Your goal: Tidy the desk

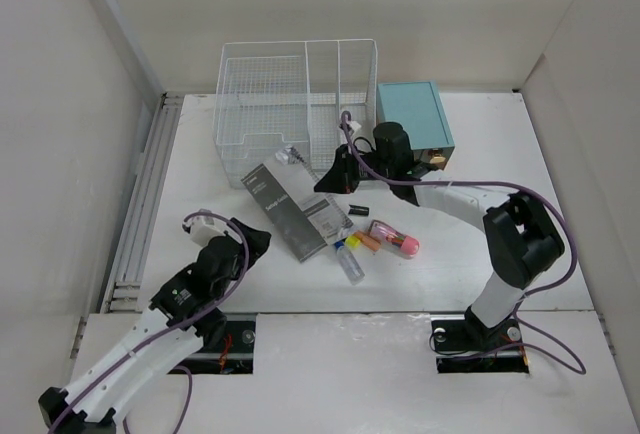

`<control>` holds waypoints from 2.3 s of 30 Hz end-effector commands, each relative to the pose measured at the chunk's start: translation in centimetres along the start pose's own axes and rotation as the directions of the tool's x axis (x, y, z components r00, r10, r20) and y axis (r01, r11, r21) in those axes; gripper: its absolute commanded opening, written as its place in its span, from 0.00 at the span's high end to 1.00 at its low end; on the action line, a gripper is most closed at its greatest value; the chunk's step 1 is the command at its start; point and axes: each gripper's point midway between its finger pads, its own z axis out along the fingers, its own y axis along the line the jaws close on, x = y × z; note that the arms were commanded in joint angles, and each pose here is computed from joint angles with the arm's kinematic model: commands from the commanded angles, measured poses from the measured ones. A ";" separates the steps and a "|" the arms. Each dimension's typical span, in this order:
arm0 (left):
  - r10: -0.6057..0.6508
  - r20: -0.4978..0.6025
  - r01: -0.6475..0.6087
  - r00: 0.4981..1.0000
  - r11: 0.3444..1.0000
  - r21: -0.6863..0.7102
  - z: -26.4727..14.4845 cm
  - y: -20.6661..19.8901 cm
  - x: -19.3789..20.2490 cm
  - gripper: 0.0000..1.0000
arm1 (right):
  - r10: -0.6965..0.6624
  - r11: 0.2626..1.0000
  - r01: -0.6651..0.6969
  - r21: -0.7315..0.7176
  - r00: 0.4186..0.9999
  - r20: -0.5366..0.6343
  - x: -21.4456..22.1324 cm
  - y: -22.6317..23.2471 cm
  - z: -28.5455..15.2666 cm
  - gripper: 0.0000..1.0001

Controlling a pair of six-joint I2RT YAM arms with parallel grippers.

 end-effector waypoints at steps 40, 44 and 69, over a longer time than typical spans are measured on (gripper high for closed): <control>-0.193 0.307 -0.013 0.932 0.829 0.559 -4.1 -8.7 -6.7 0.05 | 0.013 0.790 0.081 -0.608 0.989 0.149 -5.7 13.6 -7.1 1.00; -0.191 0.326 -0.061 0.926 0.777 0.627 -6.1 -10.5 -7.5 0.04 | 0.042 0.771 0.053 -0.635 0.990 0.134 -5.4 13.7 -7.3 1.00; -0.150 0.249 -0.125 0.957 0.559 0.820 -12.1 -16.7 -7.6 0.39 | -0.031 0.727 0.107 -0.678 0.992 0.123 -4.5 14.7 -7.9 1.00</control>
